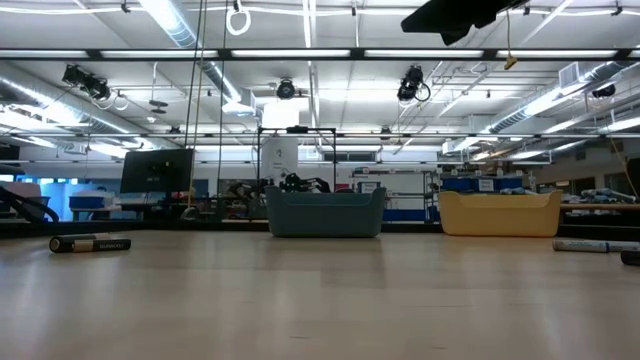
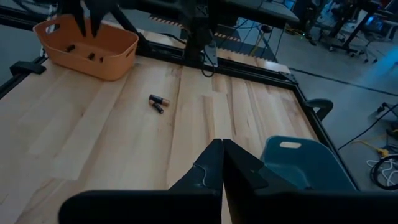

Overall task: Sort batteries
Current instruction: Put the white battery into the yellow bin

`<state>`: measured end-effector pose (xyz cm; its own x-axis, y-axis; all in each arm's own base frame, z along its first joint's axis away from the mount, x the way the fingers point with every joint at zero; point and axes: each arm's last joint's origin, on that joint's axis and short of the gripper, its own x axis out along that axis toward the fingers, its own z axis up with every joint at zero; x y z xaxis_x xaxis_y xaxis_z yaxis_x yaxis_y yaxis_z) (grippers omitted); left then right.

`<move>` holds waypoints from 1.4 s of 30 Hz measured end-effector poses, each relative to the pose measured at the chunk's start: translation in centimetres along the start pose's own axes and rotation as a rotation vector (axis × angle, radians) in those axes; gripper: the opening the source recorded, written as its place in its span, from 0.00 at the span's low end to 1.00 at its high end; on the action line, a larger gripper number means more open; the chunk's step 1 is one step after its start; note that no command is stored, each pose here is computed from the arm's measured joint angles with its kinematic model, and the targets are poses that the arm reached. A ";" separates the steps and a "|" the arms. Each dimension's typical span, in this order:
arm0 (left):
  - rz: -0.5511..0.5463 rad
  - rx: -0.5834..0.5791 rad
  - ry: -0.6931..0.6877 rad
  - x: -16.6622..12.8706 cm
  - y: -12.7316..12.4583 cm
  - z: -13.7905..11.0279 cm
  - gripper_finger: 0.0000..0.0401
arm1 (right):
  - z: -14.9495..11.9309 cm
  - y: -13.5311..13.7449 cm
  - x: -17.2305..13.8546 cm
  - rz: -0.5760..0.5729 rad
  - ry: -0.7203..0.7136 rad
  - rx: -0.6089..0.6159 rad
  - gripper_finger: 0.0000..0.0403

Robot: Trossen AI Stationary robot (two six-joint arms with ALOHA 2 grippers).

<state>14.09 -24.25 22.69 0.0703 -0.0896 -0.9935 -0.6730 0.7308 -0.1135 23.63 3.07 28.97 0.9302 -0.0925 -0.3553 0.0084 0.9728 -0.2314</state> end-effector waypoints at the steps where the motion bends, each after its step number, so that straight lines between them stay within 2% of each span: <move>1: -0.009 0.016 -0.037 -0.8 -0.3 0.1 0.25 | 0.1 0.0 0.0 0.000 -0.001 0.000 0.03; 5: -0.038 0.083 -0.249 -3.6 -0.9 0.6 0.22 | 0.8 -0.1 -0.4 0.007 0.024 0.013 0.03; 8: -0.048 0.133 -0.405 -4.7 -0.7 1.4 0.16 | 0.8 0.1 -0.6 0.021 0.058 0.029 0.04; 12: -0.009 0.202 -0.512 -4.7 -0.4 3.4 0.03 | 0.3 0.7 -0.8 0.046 0.118 0.054 0.04; 15: 0.028 0.273 -0.550 -4.1 -0.1 5.4 0.02 | -0.1 1.4 -1.1 0.050 0.165 0.079 0.04; 20: -0.049 0.432 -0.612 -2.9 -0.3 9.1 0.01 | -0.6 2.6 -1.6 0.021 0.219 0.125 0.04; 24: -0.125 0.530 -0.661 -2.0 0.6 12.3 0.01 | -0.9 3.6 -1.9 0.016 0.248 0.163 0.04; 27: -0.223 0.594 -0.725 -1.0 1.0 14.9 0.01 | -1.3 4.4 -1.9 0.012 0.269 0.183 0.04; 31: -0.348 0.672 -0.799 0.2 1.7 18.2 0.01 | -2.7 5.2 -1.9 -0.013 0.313 0.237 0.05; 36: -0.313 0.678 -0.891 1.0 3.4 21.1 0.01 | -5.4 5.7 -1.8 -0.053 0.395 0.340 0.05; 42: -0.329 0.703 -0.999 0.6 4.1 22.7 0.01 | -9.2 6.2 -2.1 -0.111 0.546 0.487 0.08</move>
<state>28.09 -5.99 21.47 0.8896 -0.0106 -0.4566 -0.0042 0.9995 -0.0315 18.30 7.31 19.95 0.6001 -0.1647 -0.7828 0.3721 0.9237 0.0909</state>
